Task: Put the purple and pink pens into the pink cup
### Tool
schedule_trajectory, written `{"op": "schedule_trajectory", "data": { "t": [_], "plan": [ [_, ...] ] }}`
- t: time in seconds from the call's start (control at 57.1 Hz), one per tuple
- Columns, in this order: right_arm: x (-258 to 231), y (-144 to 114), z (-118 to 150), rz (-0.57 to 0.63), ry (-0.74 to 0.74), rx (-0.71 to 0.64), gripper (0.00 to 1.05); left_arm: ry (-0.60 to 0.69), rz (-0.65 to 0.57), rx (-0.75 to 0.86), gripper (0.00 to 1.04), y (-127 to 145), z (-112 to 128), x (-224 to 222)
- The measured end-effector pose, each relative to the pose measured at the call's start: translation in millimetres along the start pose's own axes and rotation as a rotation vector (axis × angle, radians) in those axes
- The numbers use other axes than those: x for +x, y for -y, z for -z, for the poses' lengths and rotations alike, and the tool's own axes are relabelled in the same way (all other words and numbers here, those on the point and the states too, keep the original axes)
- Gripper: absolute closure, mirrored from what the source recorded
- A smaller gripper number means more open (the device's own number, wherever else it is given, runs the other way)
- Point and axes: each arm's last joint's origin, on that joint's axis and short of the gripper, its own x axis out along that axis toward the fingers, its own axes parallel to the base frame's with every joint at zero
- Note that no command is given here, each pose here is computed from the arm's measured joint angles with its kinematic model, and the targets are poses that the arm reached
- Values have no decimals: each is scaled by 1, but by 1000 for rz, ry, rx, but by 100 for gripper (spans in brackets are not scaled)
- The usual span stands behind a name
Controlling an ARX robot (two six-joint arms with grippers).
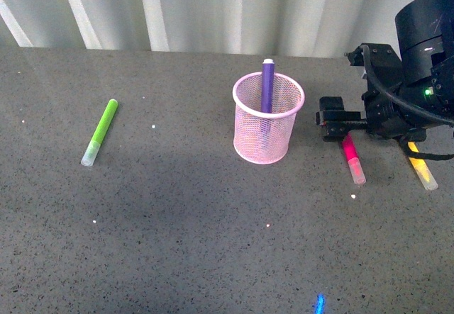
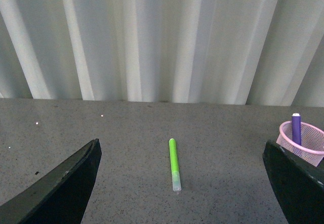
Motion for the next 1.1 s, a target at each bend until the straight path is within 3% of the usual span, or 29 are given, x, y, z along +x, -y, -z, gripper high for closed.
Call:
{"op": "schedule_trajectory", "data": {
  "t": [0.455, 0.893, 0.98, 1.103],
  "plan": [
    [-1, 10, -5, 4, 40, 27, 92, 0, 0, 0, 7, 0, 0, 0],
    [-30, 22, -24, 16, 212, 94, 95, 0, 0, 0, 7, 0, 0, 0],
    [-55, 21, -34, 9, 387, 90, 95, 0, 0, 0, 7, 0, 0, 0],
    [-115, 5, -56, -91, 713, 13, 95, 0, 0, 0, 7, 0, 0, 0]
  ]
}}
